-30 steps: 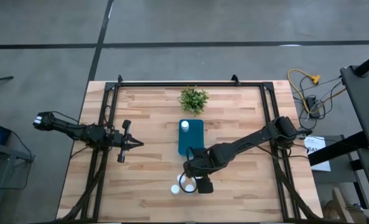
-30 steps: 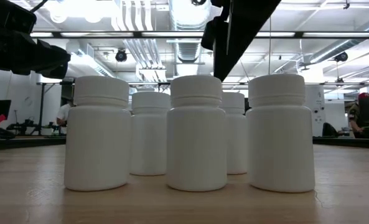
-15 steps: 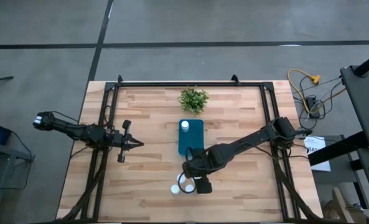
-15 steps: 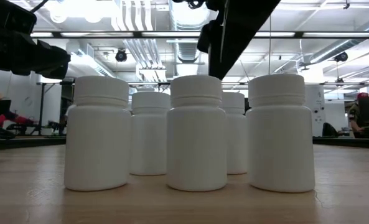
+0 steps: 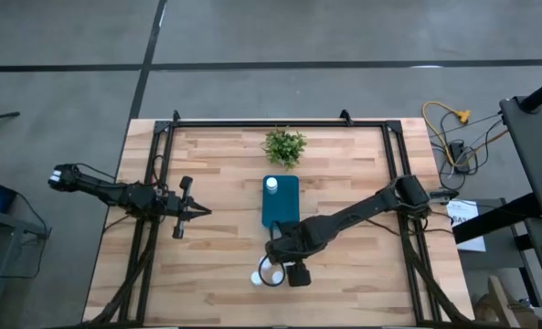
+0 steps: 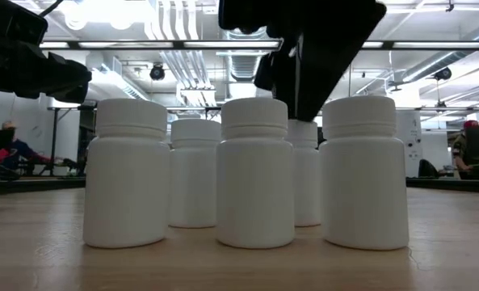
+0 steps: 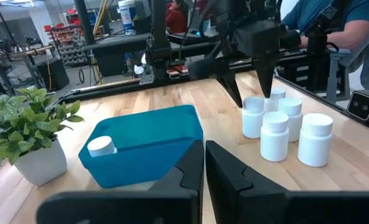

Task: Pick and place pill bottles into a basket
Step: Put the white pill bottle into the blue bin

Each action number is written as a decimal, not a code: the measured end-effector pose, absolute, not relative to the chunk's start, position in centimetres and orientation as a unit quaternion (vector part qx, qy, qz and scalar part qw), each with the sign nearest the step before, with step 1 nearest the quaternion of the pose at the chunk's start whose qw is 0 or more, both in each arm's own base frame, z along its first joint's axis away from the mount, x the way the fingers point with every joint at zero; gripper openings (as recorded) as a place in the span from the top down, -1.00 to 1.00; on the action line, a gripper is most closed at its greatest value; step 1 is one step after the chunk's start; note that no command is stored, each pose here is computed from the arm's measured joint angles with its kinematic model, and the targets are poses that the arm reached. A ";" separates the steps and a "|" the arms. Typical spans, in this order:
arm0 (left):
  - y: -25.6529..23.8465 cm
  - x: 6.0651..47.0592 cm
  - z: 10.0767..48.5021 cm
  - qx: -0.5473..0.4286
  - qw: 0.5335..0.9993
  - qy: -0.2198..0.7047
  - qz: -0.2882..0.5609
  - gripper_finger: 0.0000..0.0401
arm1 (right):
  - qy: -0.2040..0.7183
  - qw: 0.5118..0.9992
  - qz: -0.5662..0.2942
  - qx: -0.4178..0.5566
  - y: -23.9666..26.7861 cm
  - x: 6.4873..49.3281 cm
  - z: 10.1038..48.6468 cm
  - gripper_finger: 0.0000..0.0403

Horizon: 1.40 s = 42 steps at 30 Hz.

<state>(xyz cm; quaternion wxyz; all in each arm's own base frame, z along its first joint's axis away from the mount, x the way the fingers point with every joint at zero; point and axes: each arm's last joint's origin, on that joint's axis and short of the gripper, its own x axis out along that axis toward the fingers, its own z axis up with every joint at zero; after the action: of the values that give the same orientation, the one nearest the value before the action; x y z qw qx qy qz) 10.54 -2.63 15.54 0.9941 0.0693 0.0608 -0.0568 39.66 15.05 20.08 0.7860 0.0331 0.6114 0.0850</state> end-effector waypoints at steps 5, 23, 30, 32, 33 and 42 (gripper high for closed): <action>-2.6 10.5 15.5 0.067 0.994 0.061 -0.057 1.00 | 0.620 0.780 0.082 0.031 15.1 39.9 19.1 -0.22; -2.6 10.6 15.5 0.057 0.995 0.064 -0.056 1.00 | 0.619 0.780 0.086 0.025 15.1 40.1 18.9 0.27; -2.6 10.6 15.5 0.058 0.995 0.066 -0.056 1.00 | 0.618 0.781 0.088 0.021 15.1 40.1 18.9 0.27; -2.6 10.6 15.4 0.058 0.994 0.068 -0.056 1.00 | 0.617 0.782 0.086 0.022 15.1 40.1 19.0 0.27; -2.6 10.6 15.4 0.058 0.994 0.068 -0.056 1.00 | 0.617 0.783 0.085 0.021 15.1 40.1 19.1 0.27; -2.7 10.6 15.4 0.059 0.994 0.070 -0.056 1.00 | 0.592 0.804 0.031 -0.040 14.6 40.2 24.3 0.27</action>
<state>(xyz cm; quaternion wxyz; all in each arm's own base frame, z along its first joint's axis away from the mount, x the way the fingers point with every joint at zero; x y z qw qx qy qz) 10.62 -2.66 15.39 0.9942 0.0588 0.0700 -0.0564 40.24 14.62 24.31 0.8041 -0.0398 0.5924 0.0311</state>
